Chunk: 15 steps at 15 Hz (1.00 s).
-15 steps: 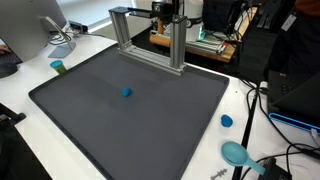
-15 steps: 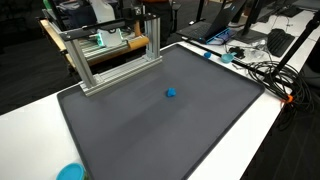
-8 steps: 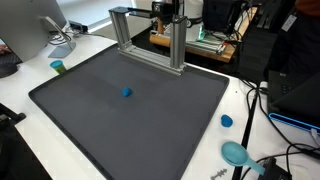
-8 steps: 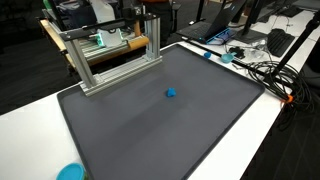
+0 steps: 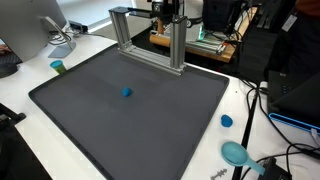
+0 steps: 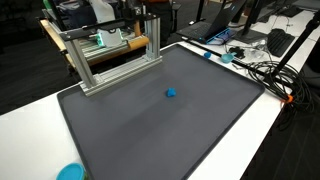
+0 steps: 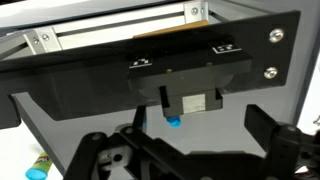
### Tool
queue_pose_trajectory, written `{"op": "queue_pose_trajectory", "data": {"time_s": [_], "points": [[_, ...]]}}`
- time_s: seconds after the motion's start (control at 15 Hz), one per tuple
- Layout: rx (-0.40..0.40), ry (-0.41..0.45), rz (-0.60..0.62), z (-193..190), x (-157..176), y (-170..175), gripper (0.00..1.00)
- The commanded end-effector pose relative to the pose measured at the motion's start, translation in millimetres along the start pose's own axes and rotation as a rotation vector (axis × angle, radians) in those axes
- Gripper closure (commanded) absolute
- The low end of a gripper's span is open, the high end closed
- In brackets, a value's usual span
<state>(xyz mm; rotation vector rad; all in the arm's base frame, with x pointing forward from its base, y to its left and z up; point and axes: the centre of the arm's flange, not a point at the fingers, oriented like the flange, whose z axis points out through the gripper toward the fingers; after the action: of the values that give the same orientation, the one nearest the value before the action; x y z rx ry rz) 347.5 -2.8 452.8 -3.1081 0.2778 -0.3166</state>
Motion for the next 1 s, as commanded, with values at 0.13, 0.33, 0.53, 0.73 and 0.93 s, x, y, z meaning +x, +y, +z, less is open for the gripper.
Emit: {"op": "queue_pose_trajectory", "data": {"time_s": [0.13,0.33,0.53,0.73,0.93], "points": [[-0.054,-0.017,0.015,6,2,7,0.00],[-0.047,-0.031,-0.028,4,-7,7,0.00],[-0.041,-0.059,-0.071,5,-13,5,0.00],[-0.034,-0.074,-0.100,6,-15,3,0.00],[-0.031,-0.076,-0.128,7,-16,1,0.00]]}}
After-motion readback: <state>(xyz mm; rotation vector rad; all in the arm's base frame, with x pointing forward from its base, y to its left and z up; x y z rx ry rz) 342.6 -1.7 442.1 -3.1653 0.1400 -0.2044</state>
